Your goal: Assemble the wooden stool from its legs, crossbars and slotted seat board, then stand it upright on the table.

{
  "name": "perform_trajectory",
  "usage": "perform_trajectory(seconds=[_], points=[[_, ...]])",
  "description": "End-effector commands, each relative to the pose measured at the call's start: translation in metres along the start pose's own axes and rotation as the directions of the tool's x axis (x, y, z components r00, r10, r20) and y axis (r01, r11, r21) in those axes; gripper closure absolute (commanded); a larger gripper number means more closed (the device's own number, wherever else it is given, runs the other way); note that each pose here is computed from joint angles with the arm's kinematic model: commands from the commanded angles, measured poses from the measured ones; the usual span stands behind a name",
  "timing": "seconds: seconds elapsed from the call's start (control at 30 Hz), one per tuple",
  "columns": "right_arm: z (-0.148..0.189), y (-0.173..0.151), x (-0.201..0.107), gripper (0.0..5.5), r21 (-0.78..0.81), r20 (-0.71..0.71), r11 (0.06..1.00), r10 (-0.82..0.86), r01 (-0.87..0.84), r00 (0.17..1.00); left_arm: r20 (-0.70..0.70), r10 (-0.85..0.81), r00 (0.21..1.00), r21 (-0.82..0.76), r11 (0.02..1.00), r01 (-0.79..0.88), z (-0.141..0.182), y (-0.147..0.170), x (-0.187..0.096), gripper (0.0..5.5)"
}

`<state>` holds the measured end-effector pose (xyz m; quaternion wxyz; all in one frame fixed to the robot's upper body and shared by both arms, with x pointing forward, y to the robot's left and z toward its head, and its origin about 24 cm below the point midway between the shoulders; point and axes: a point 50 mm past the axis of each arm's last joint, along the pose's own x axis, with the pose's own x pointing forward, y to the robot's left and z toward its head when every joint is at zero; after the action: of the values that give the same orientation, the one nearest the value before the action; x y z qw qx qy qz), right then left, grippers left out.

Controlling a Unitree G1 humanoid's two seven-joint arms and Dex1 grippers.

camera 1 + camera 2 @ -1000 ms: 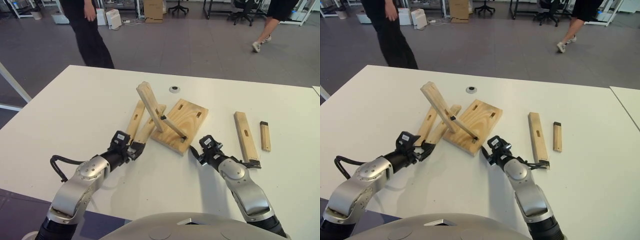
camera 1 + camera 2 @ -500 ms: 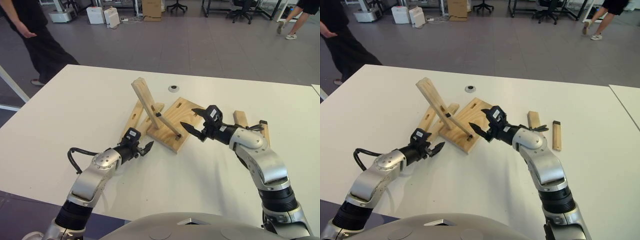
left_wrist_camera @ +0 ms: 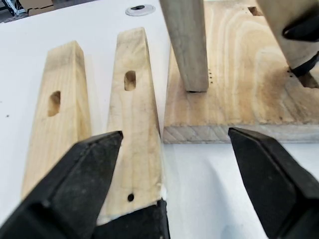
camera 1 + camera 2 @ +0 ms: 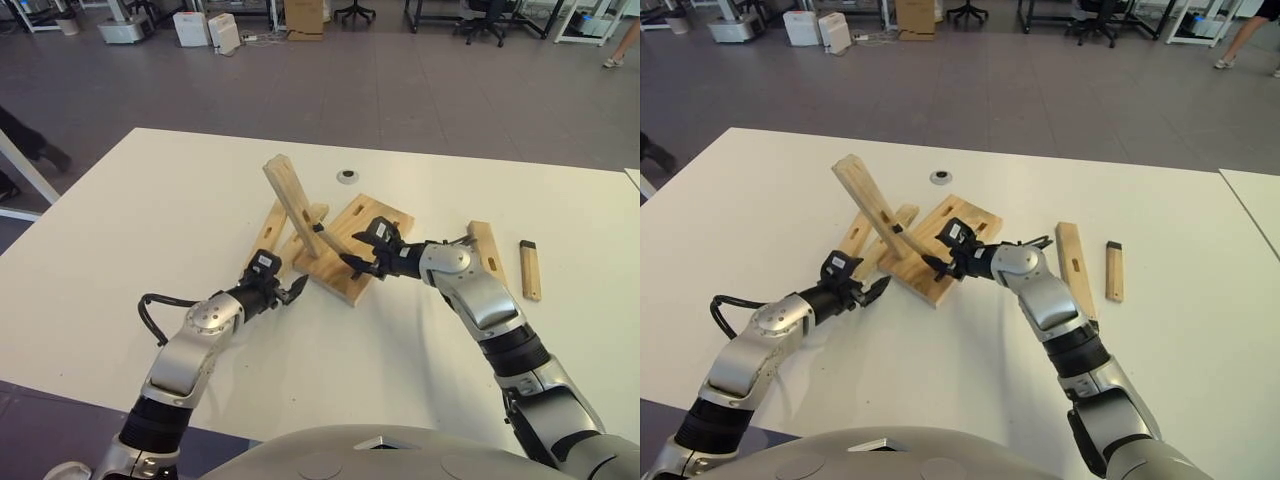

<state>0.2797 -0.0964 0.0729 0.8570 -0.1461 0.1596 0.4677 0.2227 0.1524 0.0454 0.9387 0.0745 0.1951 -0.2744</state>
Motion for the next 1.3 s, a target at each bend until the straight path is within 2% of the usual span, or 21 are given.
perform_trajectory(seconds=[0.03, 0.17, 0.27, 0.3, 0.37, 0.47, 0.57, 0.67, 0.77, 0.9, 1.0, 1.13, 1.3], points=[[0.009, -0.001, 0.002, 3.62, -0.024, 0.024, 1.000, 0.018, -0.017, 1.000, -0.040, -0.007, 0.999, -0.032, 0.999, 0.006, -0.007, -0.010, -0.014, 1.59], [0.012, 0.005, 0.002, 4.44, 0.003, 0.059, 0.999, 0.054, -0.054, 0.997, -0.037, -0.022, 0.999, -0.108, 0.994, 0.017, -0.007, -0.020, -0.024, 1.59], [0.010, 0.009, 0.003, 5.06, 0.023, 0.065, 0.998, 0.059, -0.060, 0.996, 0.040, 0.026, 0.999, -0.150, 0.988, -0.020, 0.013, -0.003, -0.030, 1.59], [0.009, 0.009, 0.003, 5.07, 0.026, 0.064, 0.998, 0.056, -0.058, 0.996, 0.068, 0.040, 0.997, -0.152, 0.988, -0.029, 0.021, 0.004, -0.033, 1.59], [0.010, 0.004, 0.001, 5.07, 0.028, 0.069, 0.999, 0.027, -0.029, 0.997, 0.198, 0.053, 0.979, -0.121, 0.992, -0.029, 0.053, 0.024, -0.042, 1.59], [0.023, -0.023, -0.011, 5.07, 0.029, 0.116, 0.995, -0.098, 0.095, 0.988, 0.413, 0.014, 0.911, -0.047, 0.999, 0.007, 0.108, 0.039, -0.058, 1.59], [0.064, -0.052, -0.030, 5.07, 0.080, 0.286, 0.980, -0.200, 0.185, 0.937, 0.575, -0.044, 0.817, 0.024, 0.999, 0.037, 0.153, 0.037, -0.067, 1.59], [0.109, -0.057, -0.044, 5.07, 0.160, 0.479, 0.986, -0.116, 0.043, 0.870, 0.669, -0.169, 0.724, 0.102, 0.985, 0.136, 0.188, 0.033, -0.069, 1.59], [0.140, -0.050, -0.058, 5.08, 0.155, 0.604, 0.962, 0.087, -0.224, 0.792, 0.657, -0.313, 0.686, 0.206, 0.950, 0.236, 0.205, 0.038, -0.065, 1.59], [0.155, -0.043, -0.072, 5.08, 0.097, 0.623, 0.891, 0.293, -0.443, 0.725, 0.571, -0.483, 0.664, 0.306, 0.876, 0.374, 0.207, 0.039, -0.062, 1.59], [0.157, -0.037, -0.075, 5.08, 0.062, 0.586, 0.853, 0.389, -0.518, 0.711, 0.525, -0.557, 0.643, 0.327, 0.830, 0.452, 0.204, 0.036, -0.059, 1.59], [0.151, -0.025, -0.067, 5.08, -0.001, 0.479, 0.823, 0.499, -0.568, 0.722, 0.534, -0.589, 0.606, 0.303, 0.803, 0.513, 0.209, 0.034, -0.058, 1.59], [0.148, -0.024, -0.059, 5.08, -0.043, 0.419, 0.830, 0.520, -0.555, 0.744, 0.564, -0.600, 0.568, 0.246, 0.778, 0.578, 0.214, 0.031, -0.058, 1.59]])
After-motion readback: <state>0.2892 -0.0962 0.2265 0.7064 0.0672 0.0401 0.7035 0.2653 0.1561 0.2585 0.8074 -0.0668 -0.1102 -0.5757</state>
